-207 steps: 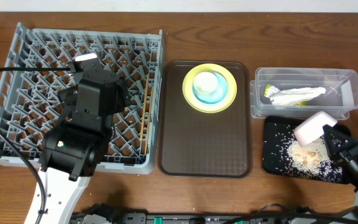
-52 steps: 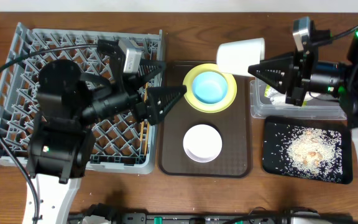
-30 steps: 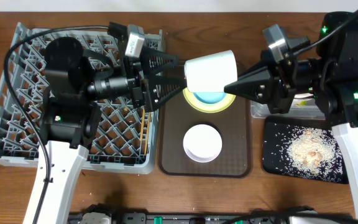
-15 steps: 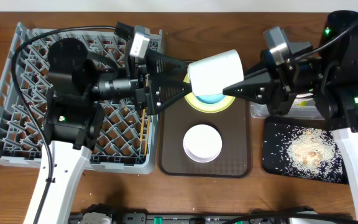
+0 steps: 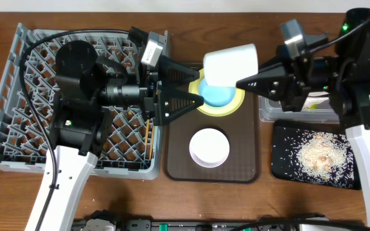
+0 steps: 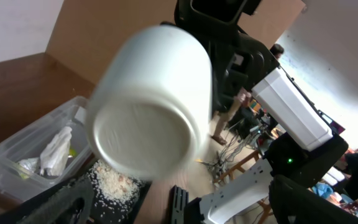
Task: Sort waste into correct bins and load items into the dishwasher
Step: 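Carry the white cup with the left gripper over the dish rack, then lower the white cup upside down into the rack and release, then reach the left gripper to the pink-white bowl on the brown tray, then grasp the pink-white bowl and carry it to the rack's back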
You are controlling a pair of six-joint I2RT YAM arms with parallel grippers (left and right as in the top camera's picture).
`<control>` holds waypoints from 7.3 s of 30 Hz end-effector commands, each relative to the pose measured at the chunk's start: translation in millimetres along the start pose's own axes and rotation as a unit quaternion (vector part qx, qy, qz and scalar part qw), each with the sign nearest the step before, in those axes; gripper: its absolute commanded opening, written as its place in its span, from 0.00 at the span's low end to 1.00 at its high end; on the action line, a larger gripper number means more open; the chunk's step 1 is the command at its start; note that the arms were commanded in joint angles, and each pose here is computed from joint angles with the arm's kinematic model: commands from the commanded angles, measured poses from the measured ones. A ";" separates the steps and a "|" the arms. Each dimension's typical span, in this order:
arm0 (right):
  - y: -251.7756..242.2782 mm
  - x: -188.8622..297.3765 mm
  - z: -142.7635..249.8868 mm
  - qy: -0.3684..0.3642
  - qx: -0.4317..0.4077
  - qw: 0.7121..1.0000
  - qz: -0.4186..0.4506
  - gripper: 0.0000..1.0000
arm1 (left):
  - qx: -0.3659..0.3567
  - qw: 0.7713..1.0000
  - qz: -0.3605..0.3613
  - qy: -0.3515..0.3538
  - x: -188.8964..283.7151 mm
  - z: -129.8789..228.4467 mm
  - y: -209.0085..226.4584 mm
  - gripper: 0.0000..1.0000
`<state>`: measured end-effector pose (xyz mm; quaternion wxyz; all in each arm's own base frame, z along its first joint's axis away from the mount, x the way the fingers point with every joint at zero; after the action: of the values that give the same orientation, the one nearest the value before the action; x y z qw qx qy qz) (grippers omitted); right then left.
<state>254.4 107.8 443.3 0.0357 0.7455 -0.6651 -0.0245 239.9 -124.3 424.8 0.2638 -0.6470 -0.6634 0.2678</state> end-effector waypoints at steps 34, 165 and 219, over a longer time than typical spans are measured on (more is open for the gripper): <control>0.5 -15.1 3.2 0.009 -0.017 1.000 -0.011 0.75 | -0.021 0.999 -0.027 -0.031 24.9 -11.0 -1.9 0.52; -23.7 138.7 112.6 0.338 -0.365 0.569 0.655 0.99 | 0.138 0.813 -0.521 0.221 -118.5 158.4 99.2 0.68; -23.2 140.7 112.6 0.336 -0.367 0.566 0.657 0.99 | 0.154 0.885 -0.434 0.065 -96.4 48.8 93.1 0.07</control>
<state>283.6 -28.9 331.0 0.5328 -0.0123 -0.8458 0.0247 253.5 -261.5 278.8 0.5318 -0.2238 -0.8111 0.0958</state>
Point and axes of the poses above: each gripper's point midway between its finger pads, its own x axis back along the fingers, its own y axis along the line the jaws close on, z = x × y, the point moved 10 cm from there along x, back along the fingers, and after that the axes turned 11 degrees about x, right-handed, at the moved point
